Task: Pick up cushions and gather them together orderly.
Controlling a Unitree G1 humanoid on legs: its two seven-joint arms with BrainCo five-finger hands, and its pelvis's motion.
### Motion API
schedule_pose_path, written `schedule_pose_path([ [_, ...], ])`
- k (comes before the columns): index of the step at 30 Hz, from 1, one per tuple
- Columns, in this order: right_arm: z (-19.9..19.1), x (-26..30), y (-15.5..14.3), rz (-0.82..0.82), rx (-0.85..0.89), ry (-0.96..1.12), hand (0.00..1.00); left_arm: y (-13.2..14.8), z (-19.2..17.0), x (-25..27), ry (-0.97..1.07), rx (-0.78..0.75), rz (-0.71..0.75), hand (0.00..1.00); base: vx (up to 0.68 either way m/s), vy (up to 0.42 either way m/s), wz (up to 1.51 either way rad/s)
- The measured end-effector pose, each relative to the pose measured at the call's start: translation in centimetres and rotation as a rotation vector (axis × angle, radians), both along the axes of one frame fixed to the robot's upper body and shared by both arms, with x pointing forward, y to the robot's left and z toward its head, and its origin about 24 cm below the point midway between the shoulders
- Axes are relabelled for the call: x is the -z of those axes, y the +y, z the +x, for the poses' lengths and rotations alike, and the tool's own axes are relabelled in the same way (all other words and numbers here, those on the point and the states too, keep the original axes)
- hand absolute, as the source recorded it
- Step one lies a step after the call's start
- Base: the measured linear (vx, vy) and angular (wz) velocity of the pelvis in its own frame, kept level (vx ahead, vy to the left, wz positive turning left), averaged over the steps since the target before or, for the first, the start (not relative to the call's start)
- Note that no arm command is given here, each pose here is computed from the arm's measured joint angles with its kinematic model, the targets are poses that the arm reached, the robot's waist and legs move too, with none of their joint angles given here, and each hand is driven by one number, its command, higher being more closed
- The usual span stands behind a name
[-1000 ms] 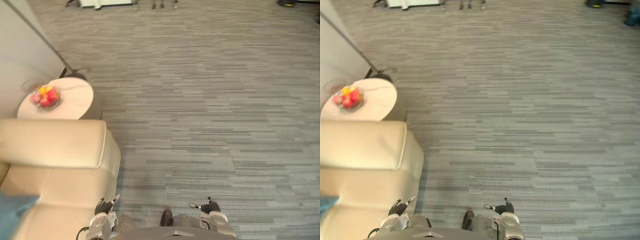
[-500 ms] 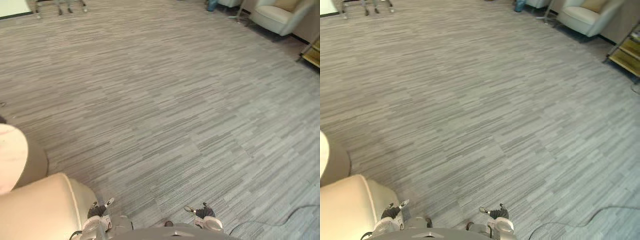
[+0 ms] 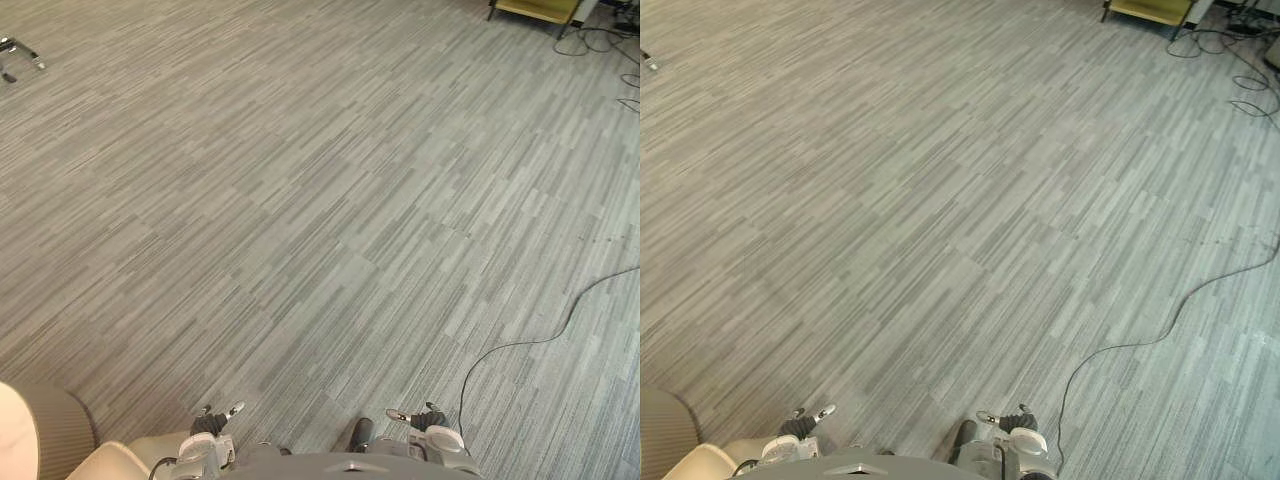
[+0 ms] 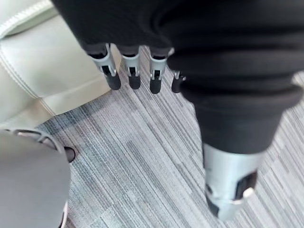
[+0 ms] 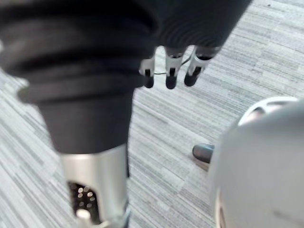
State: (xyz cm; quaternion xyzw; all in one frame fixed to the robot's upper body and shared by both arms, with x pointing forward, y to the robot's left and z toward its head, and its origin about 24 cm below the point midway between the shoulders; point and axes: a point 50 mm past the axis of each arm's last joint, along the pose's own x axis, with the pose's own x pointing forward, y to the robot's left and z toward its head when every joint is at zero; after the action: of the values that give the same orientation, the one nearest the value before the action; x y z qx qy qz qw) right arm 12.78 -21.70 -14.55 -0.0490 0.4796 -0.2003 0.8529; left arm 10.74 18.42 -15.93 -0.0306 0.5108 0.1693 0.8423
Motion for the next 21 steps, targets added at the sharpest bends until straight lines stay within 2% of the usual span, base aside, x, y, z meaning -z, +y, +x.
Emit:
schedule_pose_path([
  [7,0.5,-0.5,-0.2,-0.016,0.048,-0.041,0.00,0.0,1.1,-0.5,-0.054,0.003,0.000,0.00,0.04,0.064,-0.83],
  [13,-0.5,-0.4,-0.9,-0.044,0.061,-0.022,0.00,-0.9,1.3,-0.6,-0.064,0.025,-0.009,0.00,0.18,0.246,-0.74],
  [18,0.2,-0.5,0.1,-0.022,0.057,-0.039,0.00,0.6,1.6,-0.9,-0.079,0.040,0.038,0.00,0.31,0.106,-0.33],
  [21,0.6,-0.3,0.9,0.002,0.052,-0.035,0.00,1.6,0.8,-0.7,-0.058,-0.010,0.052,0.00,0.28,0.156,-0.35],
])
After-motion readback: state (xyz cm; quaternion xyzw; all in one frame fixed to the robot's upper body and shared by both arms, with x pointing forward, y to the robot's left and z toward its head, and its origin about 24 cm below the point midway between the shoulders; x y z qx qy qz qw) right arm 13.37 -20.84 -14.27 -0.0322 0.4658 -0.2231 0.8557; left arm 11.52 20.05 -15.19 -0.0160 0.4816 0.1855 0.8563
